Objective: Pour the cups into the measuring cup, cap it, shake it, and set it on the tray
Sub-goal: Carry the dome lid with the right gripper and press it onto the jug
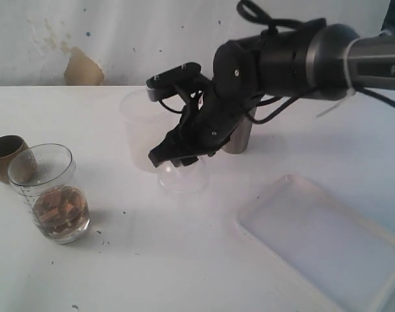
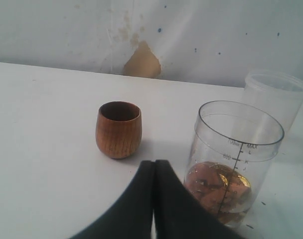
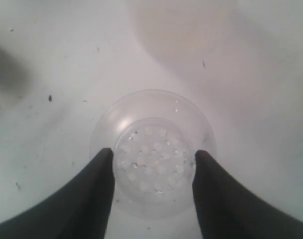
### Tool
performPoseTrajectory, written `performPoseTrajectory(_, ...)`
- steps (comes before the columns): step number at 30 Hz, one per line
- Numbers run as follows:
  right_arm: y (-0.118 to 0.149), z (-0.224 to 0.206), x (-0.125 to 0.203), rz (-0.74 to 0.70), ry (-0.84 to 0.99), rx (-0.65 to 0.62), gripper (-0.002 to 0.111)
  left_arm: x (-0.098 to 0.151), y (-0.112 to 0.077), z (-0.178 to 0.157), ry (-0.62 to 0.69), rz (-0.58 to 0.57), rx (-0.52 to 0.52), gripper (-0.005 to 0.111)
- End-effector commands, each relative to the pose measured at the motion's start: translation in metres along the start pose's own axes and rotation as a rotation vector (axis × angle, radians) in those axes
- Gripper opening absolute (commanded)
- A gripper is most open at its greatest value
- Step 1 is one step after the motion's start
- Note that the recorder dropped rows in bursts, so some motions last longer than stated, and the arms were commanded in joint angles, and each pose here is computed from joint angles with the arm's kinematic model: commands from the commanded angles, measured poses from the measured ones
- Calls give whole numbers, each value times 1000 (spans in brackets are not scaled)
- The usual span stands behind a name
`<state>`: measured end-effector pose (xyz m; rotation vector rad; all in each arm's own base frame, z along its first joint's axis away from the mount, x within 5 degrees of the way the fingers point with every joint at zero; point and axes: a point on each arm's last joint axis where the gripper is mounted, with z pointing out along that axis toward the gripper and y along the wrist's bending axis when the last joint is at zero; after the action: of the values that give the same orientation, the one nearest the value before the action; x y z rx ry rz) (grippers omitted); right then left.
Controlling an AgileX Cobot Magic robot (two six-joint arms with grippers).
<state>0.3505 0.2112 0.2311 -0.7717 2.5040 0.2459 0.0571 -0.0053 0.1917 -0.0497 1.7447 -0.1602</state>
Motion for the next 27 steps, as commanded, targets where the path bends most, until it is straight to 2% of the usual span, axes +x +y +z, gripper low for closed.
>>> performPoseTrajectory(1,16,-41,-11,-87,1,-29,0,1,0,0,0,9,2,0)
performPoseTrajectory(7,50,-73,-25,-179,32,-83,0,1,0,0,0,9,2,0)
performPoseTrajectory(17,99,-115,-58,-281,-85,-171,0,1,0,0,0,9,2,0)
performPoseTrajectory(27,143,-91,-91,-364,-134,-207,0,1,0,0,0,9,2,0)
